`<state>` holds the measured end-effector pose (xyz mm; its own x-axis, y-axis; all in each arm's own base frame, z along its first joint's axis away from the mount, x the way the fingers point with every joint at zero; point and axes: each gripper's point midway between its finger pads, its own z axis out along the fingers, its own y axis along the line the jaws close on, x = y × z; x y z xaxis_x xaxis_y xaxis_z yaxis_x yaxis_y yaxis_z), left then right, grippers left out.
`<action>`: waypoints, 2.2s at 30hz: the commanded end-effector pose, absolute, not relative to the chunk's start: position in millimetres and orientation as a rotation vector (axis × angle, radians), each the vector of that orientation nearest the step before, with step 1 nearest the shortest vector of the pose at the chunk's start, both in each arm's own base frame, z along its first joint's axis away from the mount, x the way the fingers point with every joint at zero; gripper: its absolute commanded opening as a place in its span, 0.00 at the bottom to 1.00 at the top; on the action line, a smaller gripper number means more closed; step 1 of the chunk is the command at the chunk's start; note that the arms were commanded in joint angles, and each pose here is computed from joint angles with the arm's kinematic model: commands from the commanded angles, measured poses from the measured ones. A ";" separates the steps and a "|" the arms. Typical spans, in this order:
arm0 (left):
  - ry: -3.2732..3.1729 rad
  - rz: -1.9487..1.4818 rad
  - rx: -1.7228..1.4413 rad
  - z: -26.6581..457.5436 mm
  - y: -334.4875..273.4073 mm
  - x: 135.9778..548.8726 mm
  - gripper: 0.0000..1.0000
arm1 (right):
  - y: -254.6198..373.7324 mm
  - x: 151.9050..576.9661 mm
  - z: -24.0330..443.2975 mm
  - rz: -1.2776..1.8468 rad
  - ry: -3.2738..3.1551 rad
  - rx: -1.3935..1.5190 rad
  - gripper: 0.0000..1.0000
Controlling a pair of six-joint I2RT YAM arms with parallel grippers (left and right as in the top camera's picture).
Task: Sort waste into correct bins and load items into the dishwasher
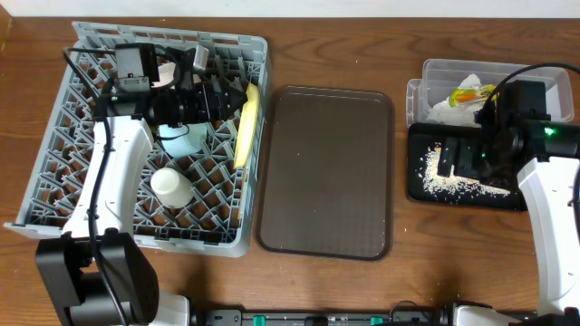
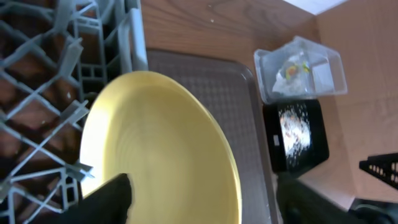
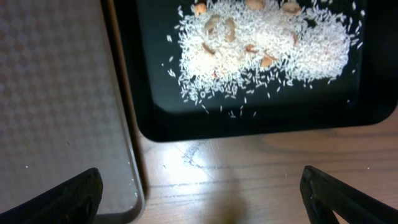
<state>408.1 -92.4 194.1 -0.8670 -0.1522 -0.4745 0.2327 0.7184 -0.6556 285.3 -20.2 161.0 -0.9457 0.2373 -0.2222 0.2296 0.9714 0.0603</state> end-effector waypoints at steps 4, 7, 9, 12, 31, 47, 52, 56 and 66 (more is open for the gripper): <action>2.425 -0.804 0.020 211.7 -71.2 403.4 0.83 | -19.3 313.2 176.7 0.091 2.760 0.318 0.99; 2.490 -0.554 -0.068 210.9 -45.9 390.0 0.86 | -7.9 335.6 187.3 0.190 2.665 0.262 0.99; 2.553 -0.363 -0.196 205.4 -23.3 375.3 0.86 | 3.5 352.2 197.3 0.248 2.591 0.153 0.99; 2.657 -0.179 -0.365 194.7 -1.4 343.6 0.88 | 11.4 364.3 203.2 0.219 2.540 0.007 0.99; 2.451 -0.148 -0.033 198.8 -34.0 230.5 0.89 | -1.3 281.3 195.4 0.100 2.419 0.128 0.99; 2.150 -0.182 -0.028 239.0 -27.2 188.2 0.98 | -3.1 224.2 236.7 0.068 2.195 0.120 0.99; 2.150 -0.182 -0.027 239.0 -27.2 188.2 0.98 | -2.8 217.4 227.7 0.068 2.241 0.124 0.99; 2.150 -0.182 -0.028 239.0 -27.2 188.2 0.98 | -2.5 211.8 220.9 0.068 2.277 0.127 0.99; 2.150 -0.182 -0.027 239.0 -27.2 188.2 0.98 | 3.4 214.0 236.9 0.034 2.084 0.022 0.99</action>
